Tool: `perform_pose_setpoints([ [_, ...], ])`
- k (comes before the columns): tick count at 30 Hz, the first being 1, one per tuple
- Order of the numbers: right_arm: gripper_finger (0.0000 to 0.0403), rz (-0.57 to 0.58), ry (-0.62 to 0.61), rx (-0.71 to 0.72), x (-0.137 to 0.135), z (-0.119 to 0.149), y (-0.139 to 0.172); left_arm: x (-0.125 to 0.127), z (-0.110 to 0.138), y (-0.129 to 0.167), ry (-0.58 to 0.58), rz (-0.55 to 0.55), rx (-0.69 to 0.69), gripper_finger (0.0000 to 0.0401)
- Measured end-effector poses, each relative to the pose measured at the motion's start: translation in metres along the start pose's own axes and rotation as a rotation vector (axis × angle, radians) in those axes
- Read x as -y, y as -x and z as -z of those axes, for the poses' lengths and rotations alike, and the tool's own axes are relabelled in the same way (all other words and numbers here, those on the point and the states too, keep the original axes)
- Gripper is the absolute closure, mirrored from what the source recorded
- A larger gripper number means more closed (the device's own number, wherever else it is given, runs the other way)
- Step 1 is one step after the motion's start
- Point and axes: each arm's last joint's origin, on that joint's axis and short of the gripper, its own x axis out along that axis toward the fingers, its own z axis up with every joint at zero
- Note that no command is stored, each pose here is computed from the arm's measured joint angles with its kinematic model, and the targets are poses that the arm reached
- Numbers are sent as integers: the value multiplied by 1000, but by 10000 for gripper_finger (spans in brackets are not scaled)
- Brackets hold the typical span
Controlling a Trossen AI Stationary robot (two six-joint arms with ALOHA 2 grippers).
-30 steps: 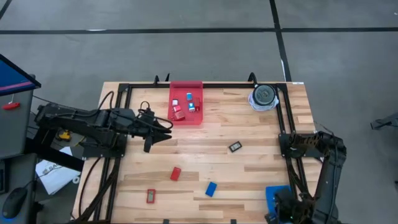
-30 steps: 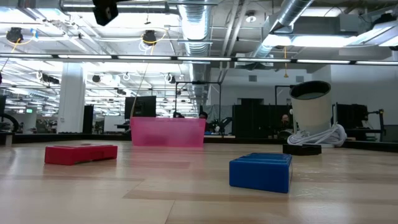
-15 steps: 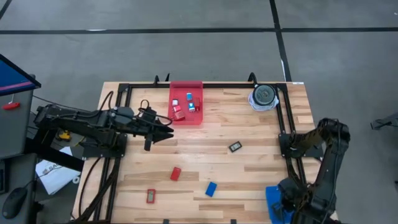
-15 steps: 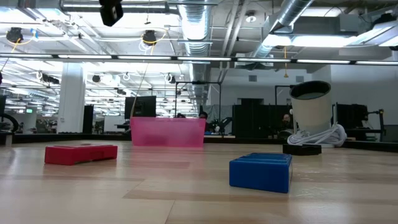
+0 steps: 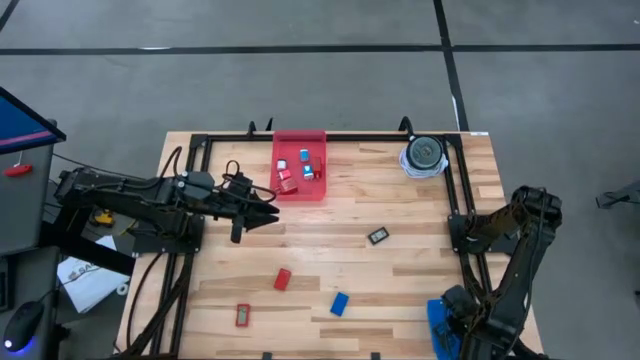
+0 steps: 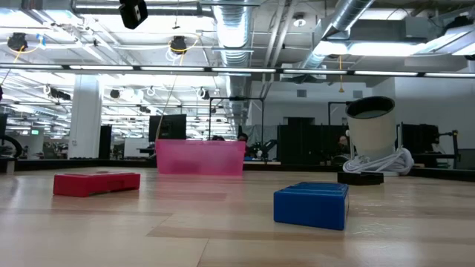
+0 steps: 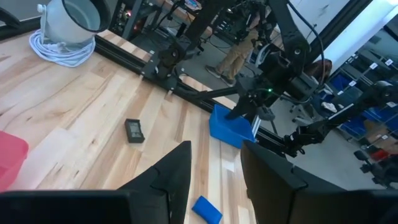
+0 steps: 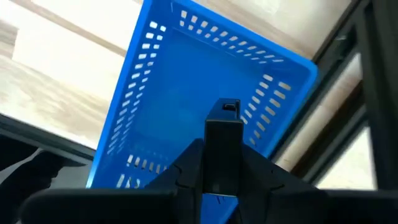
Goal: Pick & Place Office items
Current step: Put the left black digital timer into the blue bin, then put the black digital timer into the blue bin
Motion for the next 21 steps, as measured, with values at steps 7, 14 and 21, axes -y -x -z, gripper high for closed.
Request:
perform_pose_setpoints([
  [7,333,-10,-6,-9,-1,-3,-12,0,0,0,3,13,-8,265],
  [14,286,17,-14,15,1,-7,-12,1,0,1,7,28,-11,265],
  [21,245,2,-20,33,-1,-7,-3,1,0,2,20,31,-13,265],
])
